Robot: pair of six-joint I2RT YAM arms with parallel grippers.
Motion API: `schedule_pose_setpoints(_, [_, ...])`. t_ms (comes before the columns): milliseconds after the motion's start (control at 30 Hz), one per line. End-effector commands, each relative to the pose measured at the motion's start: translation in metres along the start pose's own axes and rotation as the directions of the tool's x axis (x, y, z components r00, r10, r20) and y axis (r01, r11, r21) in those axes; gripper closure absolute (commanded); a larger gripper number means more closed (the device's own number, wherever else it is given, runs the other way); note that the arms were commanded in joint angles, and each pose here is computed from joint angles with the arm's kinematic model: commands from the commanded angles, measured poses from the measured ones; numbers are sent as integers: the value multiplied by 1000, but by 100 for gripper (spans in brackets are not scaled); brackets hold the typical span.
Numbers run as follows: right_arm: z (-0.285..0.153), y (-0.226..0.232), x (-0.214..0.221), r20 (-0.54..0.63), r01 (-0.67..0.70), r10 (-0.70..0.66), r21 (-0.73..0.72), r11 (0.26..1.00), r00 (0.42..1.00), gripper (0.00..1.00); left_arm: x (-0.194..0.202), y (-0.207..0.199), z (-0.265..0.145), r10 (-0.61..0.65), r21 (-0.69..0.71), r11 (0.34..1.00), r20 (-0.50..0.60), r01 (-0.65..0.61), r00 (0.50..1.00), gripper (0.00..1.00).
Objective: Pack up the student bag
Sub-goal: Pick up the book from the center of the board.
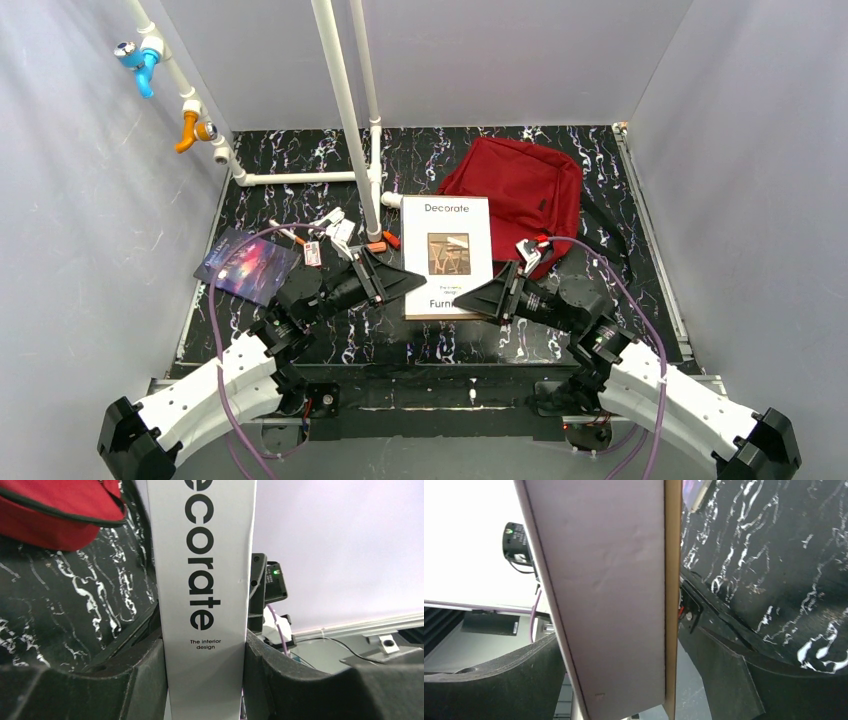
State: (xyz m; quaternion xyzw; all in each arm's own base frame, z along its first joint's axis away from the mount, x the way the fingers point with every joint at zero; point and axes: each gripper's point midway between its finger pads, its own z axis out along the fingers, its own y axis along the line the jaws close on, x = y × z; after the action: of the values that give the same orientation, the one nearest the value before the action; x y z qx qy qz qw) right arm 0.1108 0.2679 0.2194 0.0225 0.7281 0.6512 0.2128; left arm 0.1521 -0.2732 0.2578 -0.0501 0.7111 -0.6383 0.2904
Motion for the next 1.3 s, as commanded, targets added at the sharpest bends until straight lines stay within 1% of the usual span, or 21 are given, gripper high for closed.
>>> schedule_pose_setpoints(0, [-7,31,-9,59,32,-24,-131,991,998,2,-7,-41,-3,33,160,987,18,-35,999,92])
schedule_pose_setpoints(100, [-15,45,-13,108,77,-57,-199,977,993,5,-4,-37,1,24,148,989,-2,-23,1000,97])
schedule_pose_setpoints(200, [-19,50,-13,130,107,-76,-249,962,989,7,-1,-40,6,25,158,987,-36,-19,999,98])
schedule_pose_setpoints(367, [-25,60,-10,147,151,-107,-332,931,983,13,11,-53,8,40,202,979,-134,-12,990,100])
schedule_pose_setpoints(433, [-25,63,-11,156,182,-135,-341,922,979,14,14,-53,8,46,209,978,-155,-13,987,100])
schedule_pose_setpoints(500, [-25,66,-10,153,209,-165,-341,917,974,19,16,-53,7,50,211,977,-165,-14,985,100])
schedule_pose_setpoints(667, [-28,71,-8,162,227,-176,-382,896,971,20,22,-47,13,40,194,981,-217,3,975,100])
schedule_pose_setpoints(700, [-32,77,-7,169,231,-175,-414,880,970,24,23,-45,15,38,188,982,-223,5,974,100])
schedule_pose_setpoints(800, [-36,81,-6,162,212,-155,-441,872,975,39,23,-40,17,32,177,984,-216,7,976,98])
schedule_pose_setpoints(833, [-37,81,-5,161,211,-154,-438,874,975,43,22,-39,18,39,175,985,-209,-2,977,96])
schedule_pose_setpoints(867, [-36,79,-6,167,225,-168,-422,878,971,47,21,-36,19,41,168,986,-200,-7,979,90])
schedule_pose_setpoints(900, [-34,76,-8,177,240,-184,-383,892,967,52,20,-32,21,37,155,988,-190,-7,981,81])
schedule_pose_setpoints(933, [-32,71,-12,189,259,-206,-328,909,960,59,18,-28,23,27,137,991,-178,-2,984,69])
schedule_pose_setpoints(967, [-31,66,-18,202,278,-230,-255,926,952,64,16,-22,26,12,112,994,-167,7,986,48])
schedule_pose_setpoints(1033, [-32,54,-31,225,326,-300,-87,941,927,73,18,-9,30,-3,60,998,-175,13,985,21])
schedule_pose_setpoints(1100, [-40,40,-47,236,362,-377,108,926,896,75,19,13,33,-21,-36,999,-173,15,985,5])
schedule_pose_setpoints(1133, [-49,31,-57,238,363,-412,224,904,879,81,19,28,32,-40,-99,995,-156,24,987,2])
schedule_pose_setpoints(1167, [-61,22,-71,255,352,-449,349,869,856,89,19,46,29,-63,-176,984,-130,39,990,2])
schedule_pose_setpoints(1200, [-77,14,-84,260,327,-484,473,818,836,93,18,63,24,-72,-254,966,-103,44,992,2])
schedule_pose_setpoints(1233, [-95,8,-97,264,298,-524,584,755,810,94,17,79,18,-68,-331,943,-84,36,994,2])
schedule_pose_setpoints(1267, [-115,3,-113,260,266,-578,694,669,773,94,14,93,10,-43,-406,914,-68,12,997,2])
